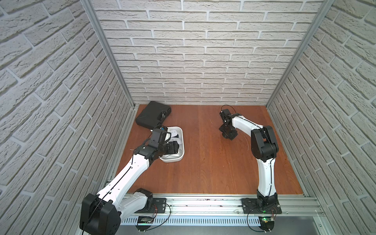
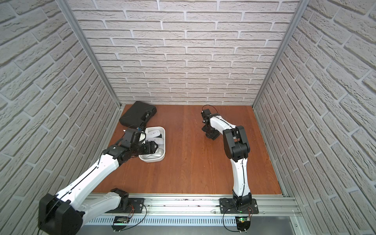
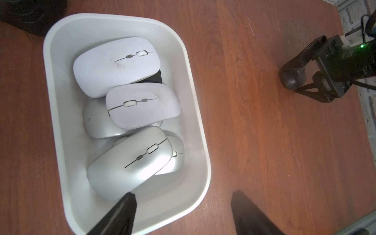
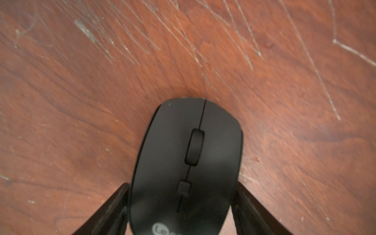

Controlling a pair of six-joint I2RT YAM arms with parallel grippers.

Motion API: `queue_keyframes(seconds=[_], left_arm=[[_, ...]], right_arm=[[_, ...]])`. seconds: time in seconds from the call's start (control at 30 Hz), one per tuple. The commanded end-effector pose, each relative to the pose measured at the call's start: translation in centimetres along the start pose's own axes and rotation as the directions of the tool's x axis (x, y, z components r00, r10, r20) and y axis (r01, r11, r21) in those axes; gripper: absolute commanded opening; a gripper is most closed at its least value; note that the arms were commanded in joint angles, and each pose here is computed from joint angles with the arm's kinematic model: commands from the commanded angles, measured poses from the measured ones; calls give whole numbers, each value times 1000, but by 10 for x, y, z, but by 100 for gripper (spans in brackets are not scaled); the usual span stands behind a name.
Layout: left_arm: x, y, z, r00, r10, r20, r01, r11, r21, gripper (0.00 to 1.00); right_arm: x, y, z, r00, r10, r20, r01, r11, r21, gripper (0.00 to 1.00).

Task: Put the mouse in the storage box
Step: Pick up the mouse from the center of the board.

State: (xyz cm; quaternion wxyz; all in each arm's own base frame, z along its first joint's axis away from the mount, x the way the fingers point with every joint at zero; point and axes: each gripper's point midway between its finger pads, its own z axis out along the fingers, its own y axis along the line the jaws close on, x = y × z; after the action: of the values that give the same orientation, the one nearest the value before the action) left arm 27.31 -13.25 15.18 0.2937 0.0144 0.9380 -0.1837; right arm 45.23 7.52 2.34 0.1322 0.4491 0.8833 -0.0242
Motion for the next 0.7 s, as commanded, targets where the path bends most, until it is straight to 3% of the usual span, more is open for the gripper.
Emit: queue_keyframes(seconds=[0.0,0.1,0.23,0.37,0.67], left_arm=[[-4,-2,0,1000,-4,20,4,1000,18,78],[-3,-3,0,1000,-2,19,2,1000,24,78],[-3,-5,2,1000,-2,12,1,1000,31,78],[-4,-5,2,1000,-4,14,3,999,35,78],[-7,-11,-1,1000,-13,21,12,998,61,78]], right_arm=[[12,-15,26,999,7,-53,-4,998,57,70],[15,-16,26,998,8,-59,-5,999,48,60],[15,-18,23,998,-21,-58,23,999,45,57],[20,-16,24,996,-50,-74,51,999,14,43],[16,-9,-2,970,-242,21,243,969,-42,33]])
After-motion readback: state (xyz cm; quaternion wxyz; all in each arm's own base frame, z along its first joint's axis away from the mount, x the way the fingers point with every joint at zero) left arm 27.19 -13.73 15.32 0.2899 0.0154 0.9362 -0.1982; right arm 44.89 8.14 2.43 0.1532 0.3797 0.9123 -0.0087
